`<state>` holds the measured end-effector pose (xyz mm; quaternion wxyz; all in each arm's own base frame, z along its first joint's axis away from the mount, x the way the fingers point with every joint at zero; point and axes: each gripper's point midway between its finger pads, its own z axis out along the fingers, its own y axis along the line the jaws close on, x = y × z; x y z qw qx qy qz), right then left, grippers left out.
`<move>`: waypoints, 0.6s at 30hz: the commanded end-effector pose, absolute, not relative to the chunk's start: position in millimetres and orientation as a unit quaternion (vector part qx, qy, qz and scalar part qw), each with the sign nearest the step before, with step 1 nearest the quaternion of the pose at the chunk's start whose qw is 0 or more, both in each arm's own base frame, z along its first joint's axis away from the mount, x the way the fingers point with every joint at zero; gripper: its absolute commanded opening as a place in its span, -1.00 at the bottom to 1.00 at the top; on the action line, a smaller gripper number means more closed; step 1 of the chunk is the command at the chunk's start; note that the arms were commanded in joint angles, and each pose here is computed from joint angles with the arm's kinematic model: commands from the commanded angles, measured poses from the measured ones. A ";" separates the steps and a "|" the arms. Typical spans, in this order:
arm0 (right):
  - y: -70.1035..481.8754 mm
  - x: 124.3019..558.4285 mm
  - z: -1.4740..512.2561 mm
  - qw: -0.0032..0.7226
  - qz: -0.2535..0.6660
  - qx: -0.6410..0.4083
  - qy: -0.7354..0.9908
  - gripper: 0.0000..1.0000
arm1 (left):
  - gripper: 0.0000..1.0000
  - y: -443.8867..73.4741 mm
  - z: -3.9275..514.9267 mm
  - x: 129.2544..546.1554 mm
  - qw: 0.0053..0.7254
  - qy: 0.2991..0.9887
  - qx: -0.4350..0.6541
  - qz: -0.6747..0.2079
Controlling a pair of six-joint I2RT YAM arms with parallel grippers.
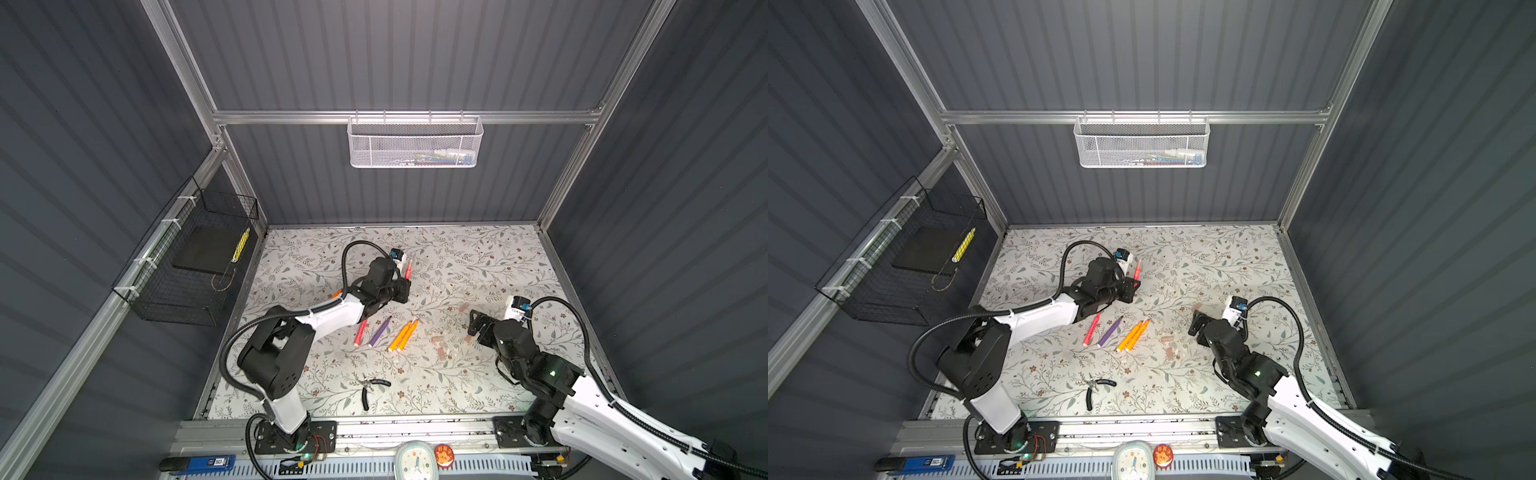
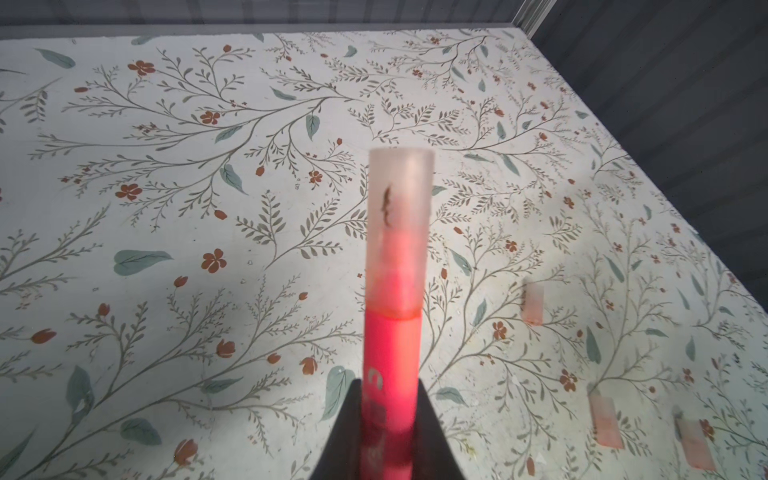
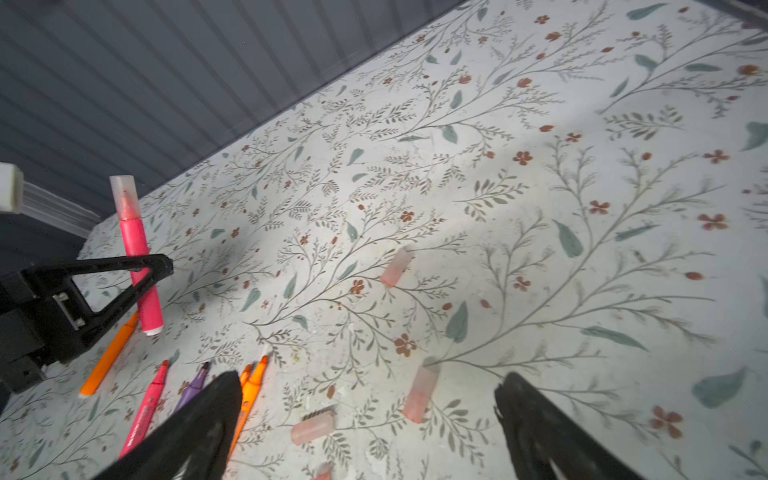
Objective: Insert the pens into the pen caps
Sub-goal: 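Raise the capped pink marker with the left gripper while the right gripper withdraws, then lower the capped pink marker onto the table with the left gripper and release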
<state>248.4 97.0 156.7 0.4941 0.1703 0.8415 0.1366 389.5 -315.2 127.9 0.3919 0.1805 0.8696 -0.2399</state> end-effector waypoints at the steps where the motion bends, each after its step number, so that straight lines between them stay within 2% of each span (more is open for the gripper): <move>1: 72.2 247.7 156.2 0.504 0.085 0.179 0.841 0.97 | -1.00 -296.4 110.5 410.7 0.363 0.899 0.153 -0.189; 5: 50.3 246.9 154.9 0.510 0.051 0.199 0.835 0.98 | -1.00 -268.8 93.2 430.2 0.352 0.919 0.128 -0.124; 10: 26.7 244.6 150.7 0.522 0.006 0.223 0.823 0.98 | -1.00 -240.3 71.0 431.5 0.330 0.935 0.105 -0.076; 18: 17.3 255.9 160.1 0.552 -0.024 0.222 0.804 0.98 | -1.00 -220.9 40.7 434.3 0.291 0.951 0.088 -0.056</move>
